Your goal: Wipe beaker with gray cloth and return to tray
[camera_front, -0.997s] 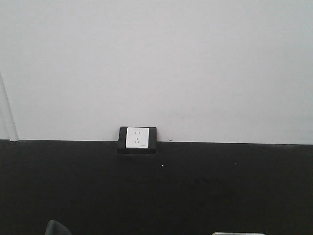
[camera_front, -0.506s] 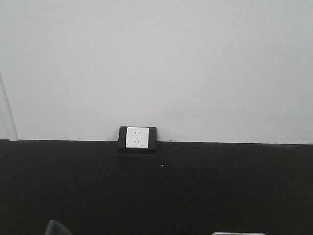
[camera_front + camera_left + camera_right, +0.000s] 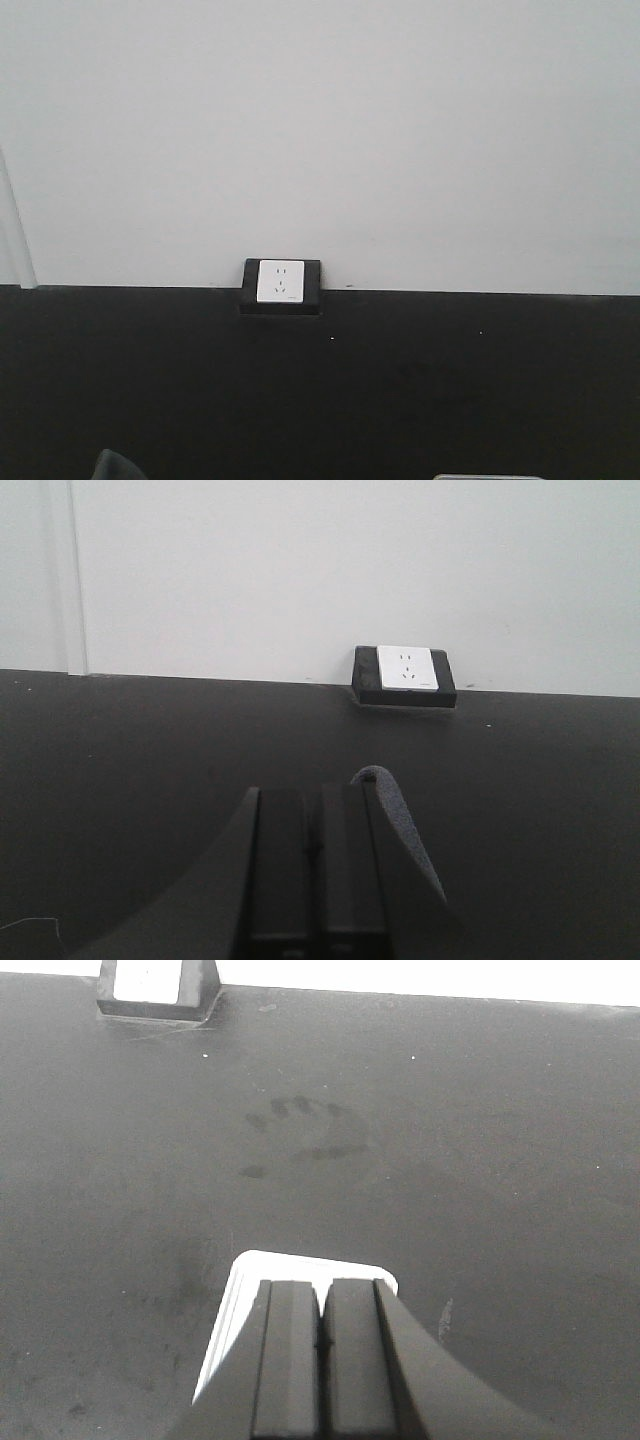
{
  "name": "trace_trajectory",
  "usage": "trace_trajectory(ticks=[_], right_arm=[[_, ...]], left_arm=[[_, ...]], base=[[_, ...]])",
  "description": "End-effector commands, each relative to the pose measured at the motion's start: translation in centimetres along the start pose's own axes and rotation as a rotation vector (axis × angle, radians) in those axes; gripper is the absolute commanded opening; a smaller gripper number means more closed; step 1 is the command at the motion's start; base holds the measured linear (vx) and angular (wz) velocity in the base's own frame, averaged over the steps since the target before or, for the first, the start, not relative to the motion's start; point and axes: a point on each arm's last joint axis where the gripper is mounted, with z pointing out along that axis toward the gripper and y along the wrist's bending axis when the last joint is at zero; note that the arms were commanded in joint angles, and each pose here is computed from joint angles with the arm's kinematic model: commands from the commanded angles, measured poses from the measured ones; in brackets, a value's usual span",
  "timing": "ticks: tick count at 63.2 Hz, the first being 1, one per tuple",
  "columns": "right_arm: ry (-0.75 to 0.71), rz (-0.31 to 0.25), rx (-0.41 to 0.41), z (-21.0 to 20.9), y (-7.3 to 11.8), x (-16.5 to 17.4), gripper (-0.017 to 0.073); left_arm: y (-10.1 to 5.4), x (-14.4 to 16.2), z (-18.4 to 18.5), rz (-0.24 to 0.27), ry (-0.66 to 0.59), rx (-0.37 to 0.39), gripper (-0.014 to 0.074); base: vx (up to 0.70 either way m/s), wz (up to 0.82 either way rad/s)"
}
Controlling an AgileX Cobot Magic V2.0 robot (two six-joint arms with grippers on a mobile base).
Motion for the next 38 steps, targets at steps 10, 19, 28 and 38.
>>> trace_trajectory(ticks=[10, 19, 28, 38], right_arm=[[-0.127, -0.021, 0.031, -0.7, -0.2, -0.9, -0.0012], [-0.354, -0.058, 0.080, -2.3, -0.4, 2.2, -0.0012], [-0.564, -0.119, 0.129, -3.4, -0.6, 8.0, -0.0012], [-0.624, -0.154, 0.149, -2.7, -0.7, 14.2, -0.0012]], left_arm=[[0.0, 0.2, 0.0, -0.006, -0.064, 0.010, -0.0006], [0.0, 0.2, 0.0, -0.006, -0.064, 0.010, -0.0006], [0.0, 0.2, 0.0, -0.006, -0.064, 0.010, -0.0006], [0.0, 0.2, 0.0, -0.006, -0.064, 0.010, -0.0006]], base=[[0.00, 0.00], [0.00, 0.00], [0.00, 0.00], [0.00, 0.00]])
